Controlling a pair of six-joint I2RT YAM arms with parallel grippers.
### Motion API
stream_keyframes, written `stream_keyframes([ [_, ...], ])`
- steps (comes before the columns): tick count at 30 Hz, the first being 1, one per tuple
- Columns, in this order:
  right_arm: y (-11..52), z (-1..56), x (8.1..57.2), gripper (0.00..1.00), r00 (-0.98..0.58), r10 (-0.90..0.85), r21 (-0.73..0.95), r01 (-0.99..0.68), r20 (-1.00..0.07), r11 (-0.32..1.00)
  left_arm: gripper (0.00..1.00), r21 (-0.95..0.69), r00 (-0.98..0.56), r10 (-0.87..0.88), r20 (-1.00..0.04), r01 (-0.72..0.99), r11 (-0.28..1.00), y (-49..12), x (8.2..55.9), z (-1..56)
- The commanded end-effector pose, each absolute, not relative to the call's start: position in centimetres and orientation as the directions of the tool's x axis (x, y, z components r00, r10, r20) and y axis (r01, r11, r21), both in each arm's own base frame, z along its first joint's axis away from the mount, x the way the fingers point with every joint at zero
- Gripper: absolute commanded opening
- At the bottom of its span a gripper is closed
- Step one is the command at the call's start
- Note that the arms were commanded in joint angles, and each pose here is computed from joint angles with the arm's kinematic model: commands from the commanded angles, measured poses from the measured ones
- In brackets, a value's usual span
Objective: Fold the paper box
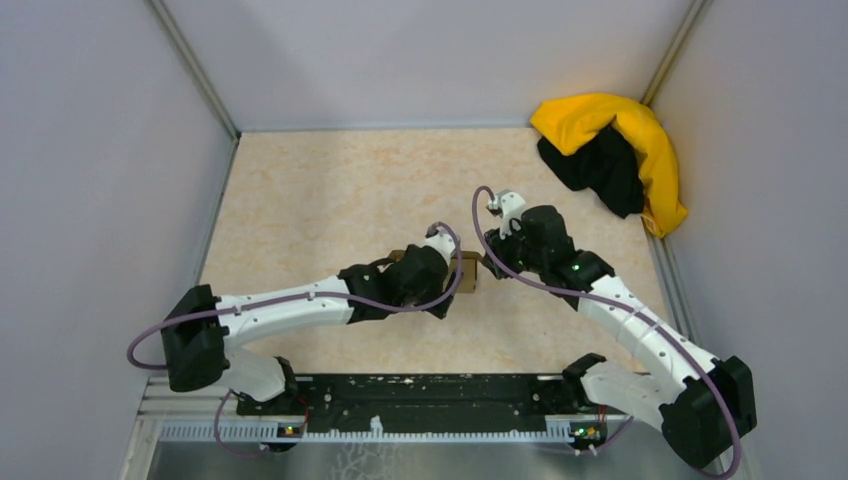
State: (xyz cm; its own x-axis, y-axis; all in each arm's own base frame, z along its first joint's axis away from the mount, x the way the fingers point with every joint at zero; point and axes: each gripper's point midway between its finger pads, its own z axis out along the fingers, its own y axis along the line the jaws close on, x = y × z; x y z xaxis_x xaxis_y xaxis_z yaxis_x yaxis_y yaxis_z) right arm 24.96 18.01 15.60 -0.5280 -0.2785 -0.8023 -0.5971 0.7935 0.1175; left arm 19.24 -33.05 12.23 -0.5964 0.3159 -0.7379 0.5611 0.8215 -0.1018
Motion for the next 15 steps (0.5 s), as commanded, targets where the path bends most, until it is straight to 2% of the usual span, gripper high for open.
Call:
stream_keyframes([
  [1,18.4,17.4,26.0,0.36,-0.473,-0.272,0.083,-0.603,-0.838,0.793,0.90,0.079,-0.364,0.423,-0.830,0.673,0.735,-32.2,21.0,19.2],
  [3,18.5,17.3,26.0,0.36,-0.474,-0.274,0.084,-0.605,-0.837,0.792,0.98,0.148,-0.281,0.470,-0.837,0.711,0.688,-31.9,21.6,21.5],
  [7,18.7,17.4,25.9,0.36,-0.475,-0.269,0.094,-0.610,-0.838,0.787,0.99,0.234,-0.129,0.522,-0.843,0.786,0.572,-31.6,22.6,25.6],
  [9,18.8,17.3,25.9,0.36,-0.481,-0.267,0.102,-0.612,-0.835,0.784,0.99,0.204,-0.063,0.486,-0.872,0.855,0.476,-31.7,23.3,27.1],
  [15,19.0,17.0,25.8,0.36,-0.493,-0.256,0.120,-0.609,-0.832,0.784,0.99,0.153,-0.019,0.428,-0.904,0.918,0.365,-29.2,27.7,28.6],
])
